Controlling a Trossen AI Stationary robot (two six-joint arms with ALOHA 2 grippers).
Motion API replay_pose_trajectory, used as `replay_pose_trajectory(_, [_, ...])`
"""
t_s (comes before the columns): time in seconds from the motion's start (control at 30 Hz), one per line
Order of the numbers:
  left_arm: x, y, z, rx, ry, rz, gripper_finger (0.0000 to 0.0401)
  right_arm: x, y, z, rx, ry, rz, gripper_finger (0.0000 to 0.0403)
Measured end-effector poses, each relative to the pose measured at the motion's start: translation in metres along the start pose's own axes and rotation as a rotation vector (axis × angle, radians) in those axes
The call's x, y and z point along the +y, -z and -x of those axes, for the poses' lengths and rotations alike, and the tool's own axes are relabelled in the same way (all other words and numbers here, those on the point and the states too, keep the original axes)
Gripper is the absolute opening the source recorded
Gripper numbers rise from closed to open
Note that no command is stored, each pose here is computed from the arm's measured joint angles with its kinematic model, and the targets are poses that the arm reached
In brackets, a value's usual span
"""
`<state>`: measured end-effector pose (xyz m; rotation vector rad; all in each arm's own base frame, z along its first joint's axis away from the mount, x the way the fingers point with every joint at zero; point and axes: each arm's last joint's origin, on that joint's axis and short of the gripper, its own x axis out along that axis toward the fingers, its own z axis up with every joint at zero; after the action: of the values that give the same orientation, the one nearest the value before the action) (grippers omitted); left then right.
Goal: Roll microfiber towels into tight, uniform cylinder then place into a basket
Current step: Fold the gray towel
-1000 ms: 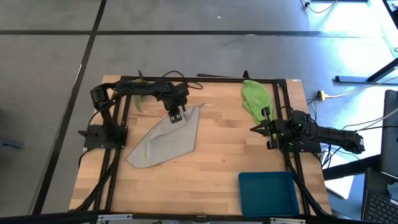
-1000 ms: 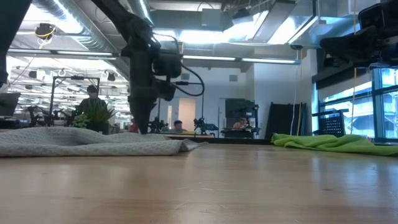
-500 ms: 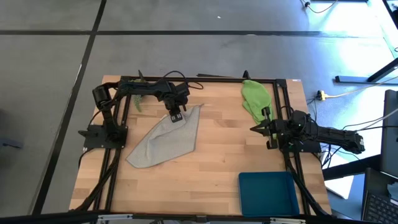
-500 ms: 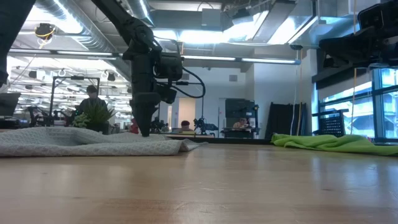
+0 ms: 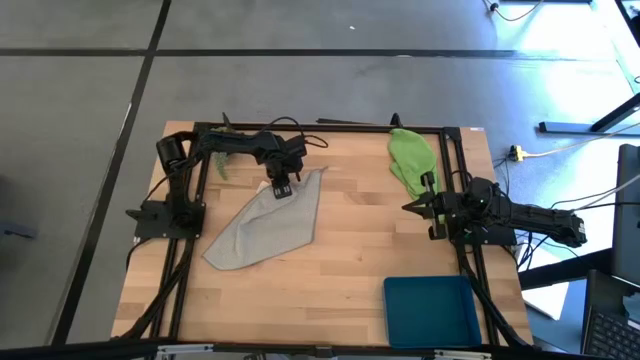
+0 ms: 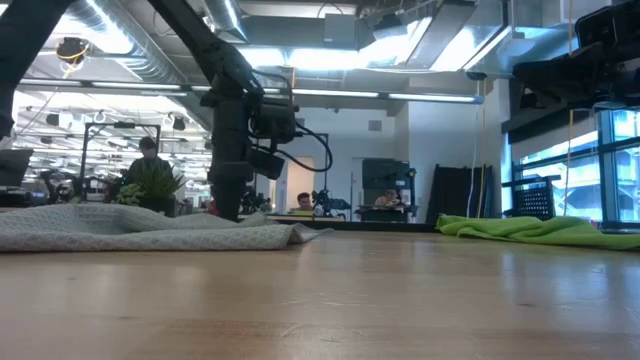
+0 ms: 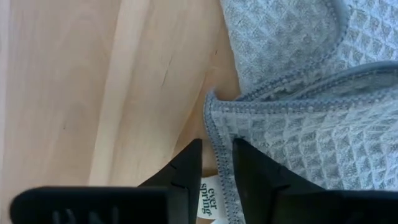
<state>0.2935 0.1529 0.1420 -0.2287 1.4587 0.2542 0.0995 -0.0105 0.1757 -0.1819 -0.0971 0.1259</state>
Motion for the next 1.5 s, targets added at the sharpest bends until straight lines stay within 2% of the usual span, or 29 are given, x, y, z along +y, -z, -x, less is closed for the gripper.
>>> replay_pose_trajectory(0.17, [0.0,-0.001,0.002,-0.004,-0.028,-0.021,0.0007,0.0,0.0,0.0,0.0,0.0,0.0,0.0008])
replay_pose_trajectory(0.4, [-0.006,-0.011,0.026,-0.086,-0.069,-0.051,0.0001,0.0,0.0,0.0,0.0,0.0,0.0,0.0008])
replay_pose_trajectory(0.63, [-0.012,-0.005,0.061,-0.149,-0.108,-0.065,0.0,0.0,0.0,0.0,0.0,0.001,0.0,0.0008])
replay_pose_trajectory(0.77, [-0.019,0.004,0.08,-0.146,-0.206,-0.072,0.0,0.0,0.0,0.0,0.001,0.008,0.001,0.0008])
replay_pose_trajectory(0.9, [-0.028,0.016,0.102,-0.172,-0.254,-0.051,0.0,-0.002,0.001,0.0,0.018,0.07,-0.001,0.0008])
replay_pose_trajectory(1.2, [-0.044,0.052,0.149,-0.228,-0.372,0.078,0.0,-0.007,-0.007,-0.002,0.068,0.173,-0.005,0.0008])
replay_pose_trajectory(1.37, [-0.05,0.066,0.159,-0.213,-0.369,0.115,0.0,-0.016,-0.018,-0.013,0.196,0.247,-0.025,0.0008])
replay_pose_trajectory(1.5, [-0.055,0.071,0.161,-0.203,-0.364,0.117,0.0,-0.024,-0.023,-0.032,0.312,0.252,-0.053,0.0008])
